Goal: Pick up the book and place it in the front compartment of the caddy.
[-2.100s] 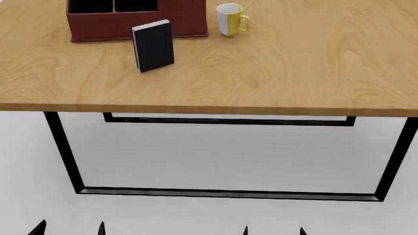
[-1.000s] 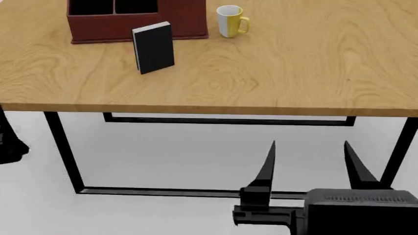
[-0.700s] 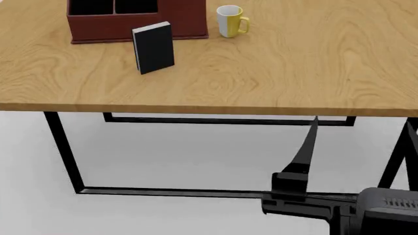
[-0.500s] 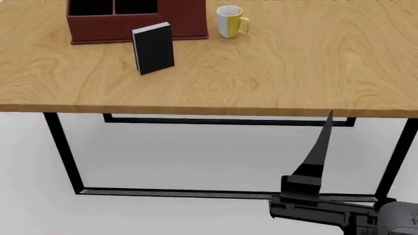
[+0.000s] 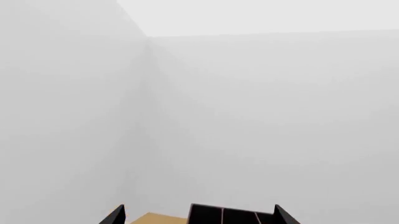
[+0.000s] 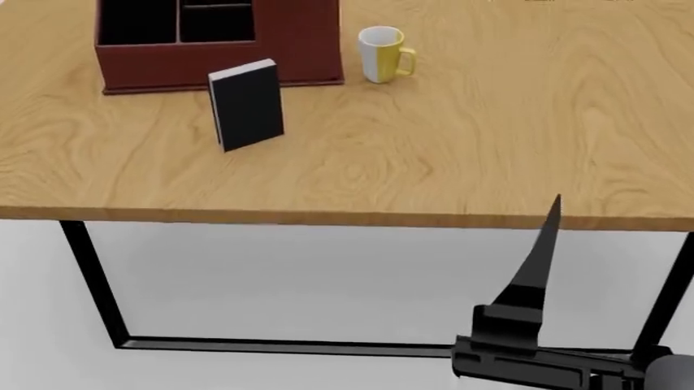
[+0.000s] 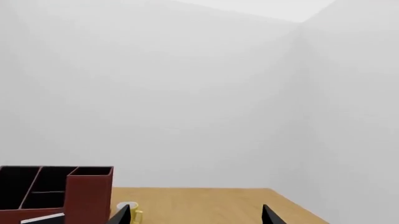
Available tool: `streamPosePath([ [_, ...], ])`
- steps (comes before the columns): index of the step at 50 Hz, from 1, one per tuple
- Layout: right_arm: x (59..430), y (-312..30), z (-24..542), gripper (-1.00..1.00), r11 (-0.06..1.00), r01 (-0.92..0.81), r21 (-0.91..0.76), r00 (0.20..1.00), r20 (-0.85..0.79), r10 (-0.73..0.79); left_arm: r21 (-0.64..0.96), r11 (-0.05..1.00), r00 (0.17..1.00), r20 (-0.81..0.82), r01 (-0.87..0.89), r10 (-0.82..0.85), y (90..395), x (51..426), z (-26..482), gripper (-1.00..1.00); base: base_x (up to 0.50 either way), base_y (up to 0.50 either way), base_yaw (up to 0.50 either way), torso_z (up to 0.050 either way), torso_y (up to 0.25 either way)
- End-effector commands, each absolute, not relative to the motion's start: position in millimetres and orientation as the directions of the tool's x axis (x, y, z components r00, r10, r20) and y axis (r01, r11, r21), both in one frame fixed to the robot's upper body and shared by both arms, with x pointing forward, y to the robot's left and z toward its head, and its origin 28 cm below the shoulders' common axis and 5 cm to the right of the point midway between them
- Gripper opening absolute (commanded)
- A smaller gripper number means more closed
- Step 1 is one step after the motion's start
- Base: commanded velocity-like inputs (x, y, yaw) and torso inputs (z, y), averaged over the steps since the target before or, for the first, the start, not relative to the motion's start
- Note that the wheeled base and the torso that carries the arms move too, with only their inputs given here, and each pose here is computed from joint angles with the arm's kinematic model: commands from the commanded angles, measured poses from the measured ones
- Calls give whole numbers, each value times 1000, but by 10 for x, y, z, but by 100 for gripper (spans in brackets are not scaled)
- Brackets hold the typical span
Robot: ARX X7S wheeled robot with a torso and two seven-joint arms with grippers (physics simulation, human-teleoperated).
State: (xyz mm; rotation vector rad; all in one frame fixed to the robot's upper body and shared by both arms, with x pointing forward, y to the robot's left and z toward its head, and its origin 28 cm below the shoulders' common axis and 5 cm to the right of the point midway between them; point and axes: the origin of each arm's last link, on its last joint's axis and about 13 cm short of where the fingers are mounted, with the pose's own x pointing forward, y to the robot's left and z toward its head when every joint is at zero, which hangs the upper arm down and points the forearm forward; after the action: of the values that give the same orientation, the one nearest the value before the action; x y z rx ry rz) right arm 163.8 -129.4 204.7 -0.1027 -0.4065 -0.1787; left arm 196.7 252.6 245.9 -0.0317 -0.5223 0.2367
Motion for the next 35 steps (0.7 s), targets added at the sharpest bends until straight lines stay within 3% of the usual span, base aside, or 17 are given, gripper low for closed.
streamPosePath([
  [1, 1620, -1293, 2051, 100, 980, 189, -64, 904, 401, -148, -92, 973, 839, 493, -213, 230, 2521, 1951, 2473, 100, 383, 0, 0, 0, 0],
  [15, 1614, -1289, 2060, 100, 981, 185, -65, 903, 404, -144, -87, 972, 835, 499, -216, 230, 2525, 1953, 2506, 100, 377, 15, 0, 0, 0],
  [35, 1619, -1280, 2063, 100, 982, 180, -66, 903, 407, -138, -82, 971, 833, 501, -223, 234, 2531, 1953, 2510, 100, 377, 148, 0, 0, 1],
])
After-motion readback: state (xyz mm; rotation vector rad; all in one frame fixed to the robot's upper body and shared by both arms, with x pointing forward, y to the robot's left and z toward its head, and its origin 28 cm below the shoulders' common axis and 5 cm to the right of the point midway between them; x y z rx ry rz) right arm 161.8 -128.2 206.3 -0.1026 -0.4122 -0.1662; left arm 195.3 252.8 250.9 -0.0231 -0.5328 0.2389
